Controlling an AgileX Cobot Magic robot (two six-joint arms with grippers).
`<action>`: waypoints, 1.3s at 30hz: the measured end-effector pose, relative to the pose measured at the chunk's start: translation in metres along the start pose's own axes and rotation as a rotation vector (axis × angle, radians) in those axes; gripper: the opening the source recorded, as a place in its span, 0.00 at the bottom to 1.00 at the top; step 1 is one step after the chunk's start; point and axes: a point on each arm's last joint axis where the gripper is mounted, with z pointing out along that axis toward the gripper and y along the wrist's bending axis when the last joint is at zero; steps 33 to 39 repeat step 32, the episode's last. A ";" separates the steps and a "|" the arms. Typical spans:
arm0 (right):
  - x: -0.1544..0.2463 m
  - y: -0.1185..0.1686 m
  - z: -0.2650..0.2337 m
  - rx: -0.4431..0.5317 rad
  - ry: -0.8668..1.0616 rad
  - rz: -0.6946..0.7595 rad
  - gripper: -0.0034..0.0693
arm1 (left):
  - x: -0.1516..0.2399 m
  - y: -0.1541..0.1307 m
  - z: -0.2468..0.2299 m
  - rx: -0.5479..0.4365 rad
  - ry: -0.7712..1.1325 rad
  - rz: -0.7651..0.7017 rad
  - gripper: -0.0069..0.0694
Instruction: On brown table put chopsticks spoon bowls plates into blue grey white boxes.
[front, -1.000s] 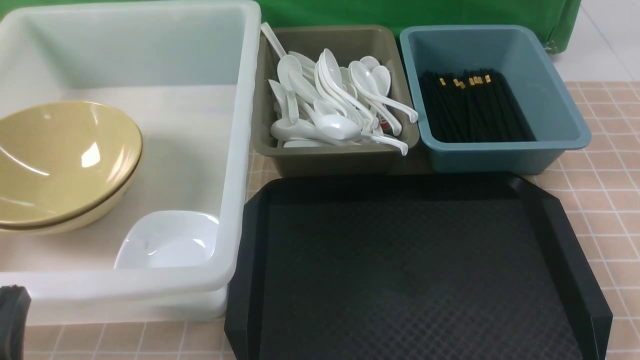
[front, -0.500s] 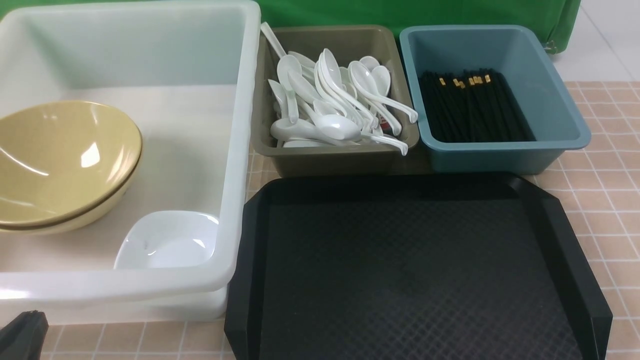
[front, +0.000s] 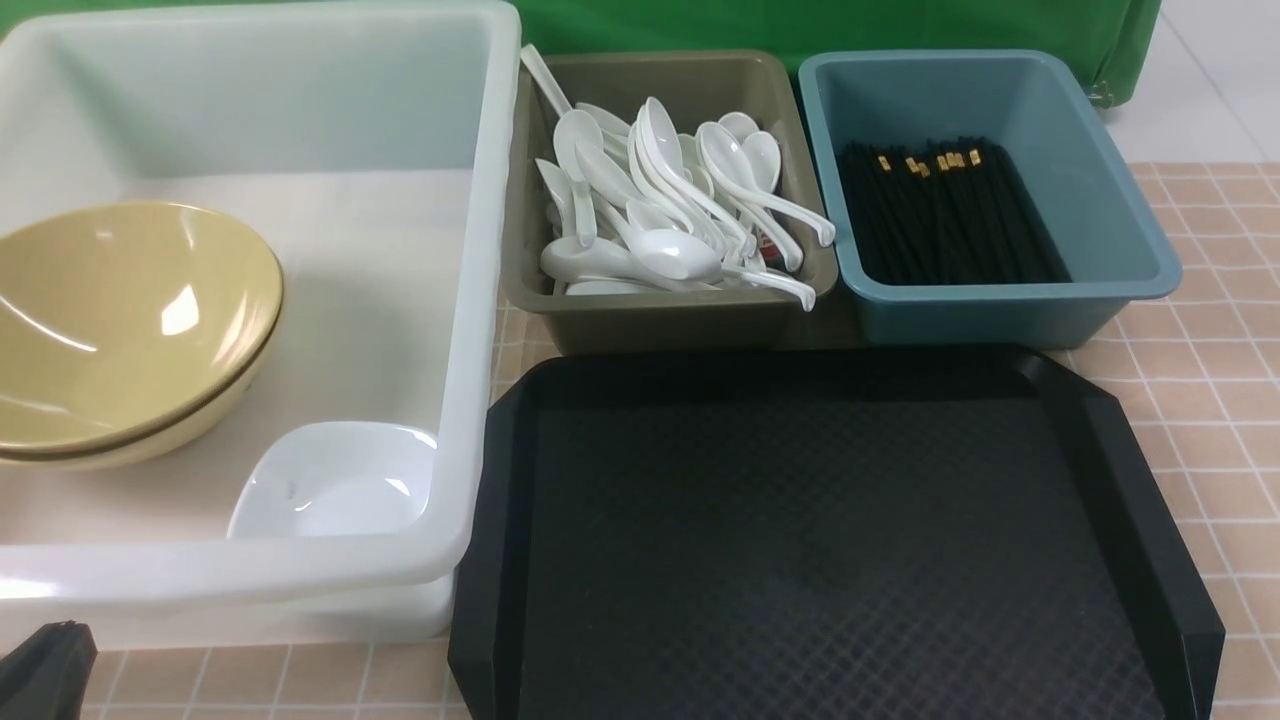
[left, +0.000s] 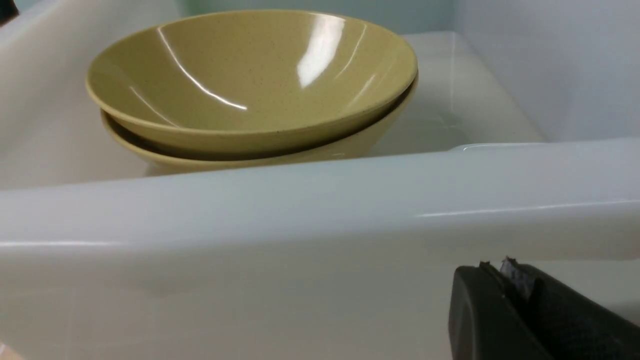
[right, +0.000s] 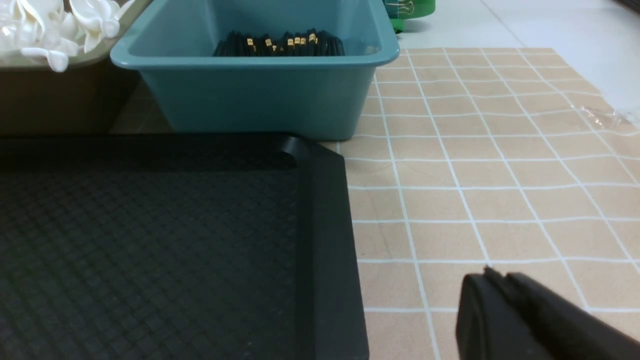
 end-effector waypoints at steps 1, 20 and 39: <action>0.000 0.000 0.000 0.000 0.000 0.000 0.16 | 0.000 0.000 0.000 0.000 0.000 0.000 0.09; 0.000 0.000 0.000 0.000 0.001 0.000 0.18 | 0.000 0.000 0.000 0.000 0.000 0.000 0.09; 0.000 0.000 0.000 0.000 0.001 0.000 0.19 | 0.000 0.000 0.000 0.000 0.000 0.000 0.09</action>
